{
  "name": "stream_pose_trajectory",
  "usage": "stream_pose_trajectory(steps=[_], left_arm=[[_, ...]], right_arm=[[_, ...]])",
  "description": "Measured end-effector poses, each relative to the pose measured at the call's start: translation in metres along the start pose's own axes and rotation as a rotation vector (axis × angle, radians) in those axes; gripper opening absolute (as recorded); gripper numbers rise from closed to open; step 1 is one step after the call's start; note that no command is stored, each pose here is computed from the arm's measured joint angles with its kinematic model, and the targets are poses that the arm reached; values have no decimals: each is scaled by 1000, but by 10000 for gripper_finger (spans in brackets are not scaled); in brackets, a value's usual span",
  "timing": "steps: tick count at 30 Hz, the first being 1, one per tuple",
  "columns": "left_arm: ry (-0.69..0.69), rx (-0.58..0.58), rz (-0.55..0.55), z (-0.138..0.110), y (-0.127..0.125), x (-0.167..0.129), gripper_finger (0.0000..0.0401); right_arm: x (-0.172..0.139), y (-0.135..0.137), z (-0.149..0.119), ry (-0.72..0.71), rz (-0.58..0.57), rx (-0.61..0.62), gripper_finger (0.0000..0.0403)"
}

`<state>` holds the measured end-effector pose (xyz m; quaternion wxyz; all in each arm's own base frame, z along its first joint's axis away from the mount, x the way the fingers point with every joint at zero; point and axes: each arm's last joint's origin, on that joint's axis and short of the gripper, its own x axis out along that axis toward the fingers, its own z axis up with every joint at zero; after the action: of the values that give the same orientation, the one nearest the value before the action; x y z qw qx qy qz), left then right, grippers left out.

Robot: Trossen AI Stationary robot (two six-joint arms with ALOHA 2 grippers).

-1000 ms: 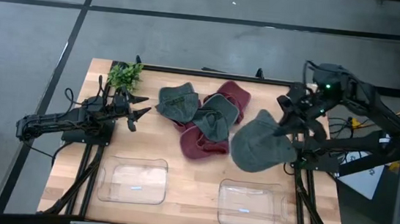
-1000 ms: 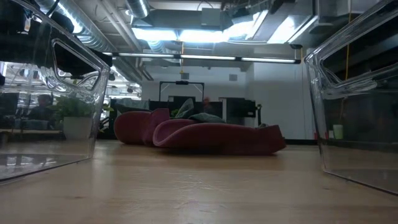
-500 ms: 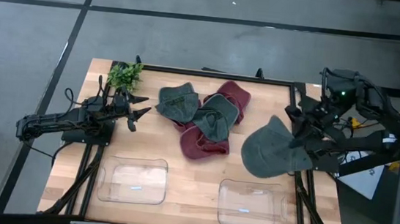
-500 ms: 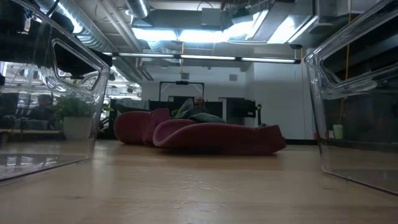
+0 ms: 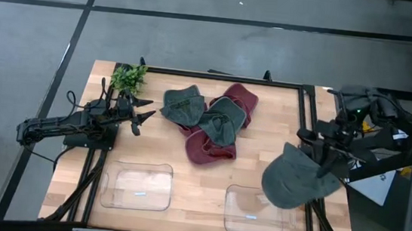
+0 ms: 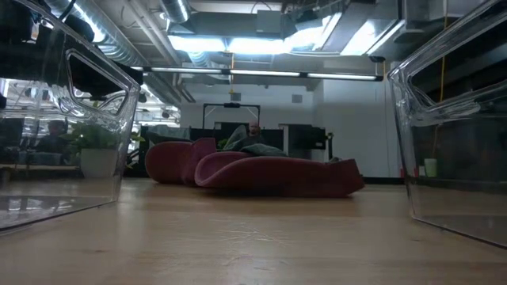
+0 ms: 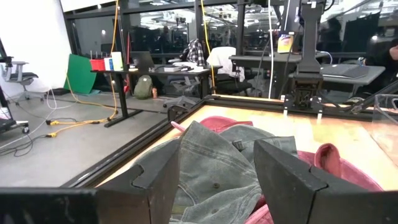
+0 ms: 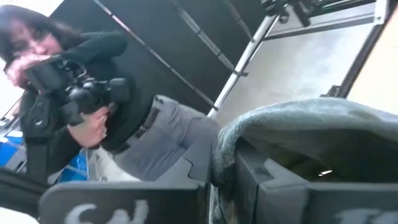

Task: Pick & Place hat
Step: Put the bottom right black cap into the right transparent bin

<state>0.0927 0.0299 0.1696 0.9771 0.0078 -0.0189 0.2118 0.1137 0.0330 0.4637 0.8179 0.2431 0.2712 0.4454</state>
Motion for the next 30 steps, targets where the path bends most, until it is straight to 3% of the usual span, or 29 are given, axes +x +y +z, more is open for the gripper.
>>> stream_pose_trajectory(steps=[10, 22, 30], left_arm=[[0, 0, 0, 0, 0, 0, 198], [0, 0, 0, 0, 0, 0, 198], [0, 0, 0, 0, 0, 0, 198]], right_arm=[[13, 1, -2, 68, 18, -14, 34], [37, -13, -13, 267, -34, -23, 34], [51, -12, -16, 336, -26, -127, 34]])
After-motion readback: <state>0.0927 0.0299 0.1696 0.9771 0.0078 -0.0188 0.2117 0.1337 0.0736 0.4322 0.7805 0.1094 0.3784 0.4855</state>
